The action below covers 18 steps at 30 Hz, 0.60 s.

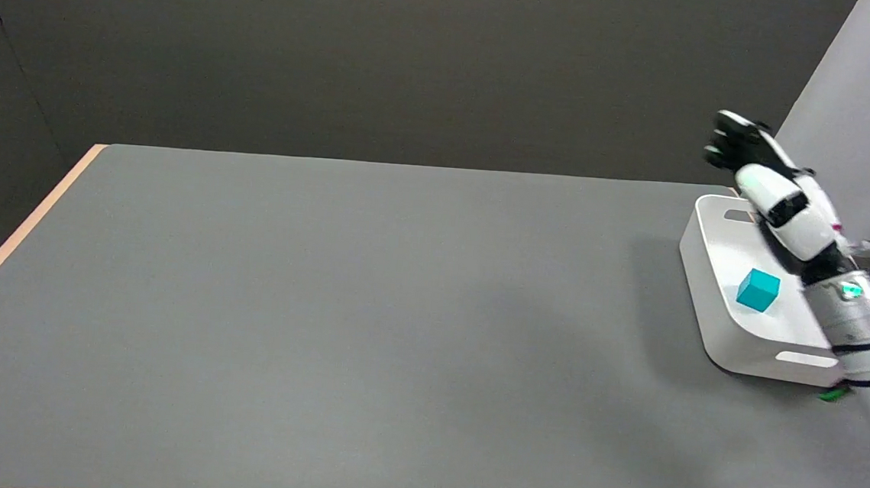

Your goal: Place blue wooden cube into white box.

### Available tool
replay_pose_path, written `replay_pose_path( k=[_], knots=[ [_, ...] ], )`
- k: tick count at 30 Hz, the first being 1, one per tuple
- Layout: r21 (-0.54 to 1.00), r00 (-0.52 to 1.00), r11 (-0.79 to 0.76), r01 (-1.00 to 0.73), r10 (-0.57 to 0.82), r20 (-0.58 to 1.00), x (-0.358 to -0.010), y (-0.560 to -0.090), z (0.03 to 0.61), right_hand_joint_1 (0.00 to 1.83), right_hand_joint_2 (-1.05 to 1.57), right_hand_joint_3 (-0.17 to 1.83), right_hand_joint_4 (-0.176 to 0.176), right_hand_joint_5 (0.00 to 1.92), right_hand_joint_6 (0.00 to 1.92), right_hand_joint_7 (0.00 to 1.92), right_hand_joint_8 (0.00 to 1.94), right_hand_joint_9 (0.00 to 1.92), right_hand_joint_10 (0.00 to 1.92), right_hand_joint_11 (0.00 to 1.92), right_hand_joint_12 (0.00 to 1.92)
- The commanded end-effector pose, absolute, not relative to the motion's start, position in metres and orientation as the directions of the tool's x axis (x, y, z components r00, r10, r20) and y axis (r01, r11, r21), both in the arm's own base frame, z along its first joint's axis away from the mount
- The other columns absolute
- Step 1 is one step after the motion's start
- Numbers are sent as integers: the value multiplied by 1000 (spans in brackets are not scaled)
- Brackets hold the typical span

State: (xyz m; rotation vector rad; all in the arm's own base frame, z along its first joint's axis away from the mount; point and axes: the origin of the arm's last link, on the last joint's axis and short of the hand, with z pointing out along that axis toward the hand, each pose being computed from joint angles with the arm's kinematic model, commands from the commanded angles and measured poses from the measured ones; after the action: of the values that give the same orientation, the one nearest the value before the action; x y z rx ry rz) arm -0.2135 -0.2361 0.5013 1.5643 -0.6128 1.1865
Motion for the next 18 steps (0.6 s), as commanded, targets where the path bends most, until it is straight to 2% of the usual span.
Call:
replay_pose_path(
  k=[1, 2, 3, 5, 7, 9, 11, 12, 13, 17, 18],
  knots=[
    [-400, -159, -250, -882, -640, 751, -224, -277, 295, 425, 873, 974, -28, 175, 513, 75, 213, 36, 413, -1, 662],
    [-436, -215, -183, -881, -666, 715, -235, -277, 282, 640, 817, 1082, -46, 149, 569, 79, 183, 33, 387, -1, 599],
    [-473, -266, -127, -872, -688, 675, -245, -276, 268, 618, 821, 1084, -61, 131, 561, 57, 172, 23, 346, -1, 539],
    [-509, -305, -94, -855, -703, 642, -254, -276, 252, 353, 895, 968, -82, 111, 483, -1, 171, -1, 267, -1, 447],
    [-541, -334, -79, -837, -709, 621, -260, -274, 238, 360, 952, 850, -90, 109, 454, -1, 139, -1, 236, -1, 409],
    [-585, -362, -78, -807, -717, 596, -263, -272, 229, 645, 842, 1101, -112, 61, 479, -1, 86, 12, 105, -1, 299],
    [-610, -363, -93, -787, -730, 579, -263, -268, 226, 382, 910, 954, -114, 87, 431, -1, 107, 1, 169, -1, 319],
    [-617, -358, -100, -781, -738, 573, -263, -266, 226, 488, 854, 982, -117, 84, 467, 33, 80, 19, 150, -1, 314],
    [-621, -353, -104, -777, -745, 566, -264, -264, 227, 754, 739, 1080, -121, 69, 544, 88, 28, 52, 95, -1, 298],
    [-625, -356, -99, -774, -748, 559, -273, -258, 228, 764, 750, 1094, -130, 71, 526, 101, 40, 65, 89, -1, 219],
    [-626, -360, -97, -774, -746, 560, -274, -258, 228, 696, 786, 1089, -131, 69, 497, 80, 74, 52, 118, -1, 203]
  ],
)
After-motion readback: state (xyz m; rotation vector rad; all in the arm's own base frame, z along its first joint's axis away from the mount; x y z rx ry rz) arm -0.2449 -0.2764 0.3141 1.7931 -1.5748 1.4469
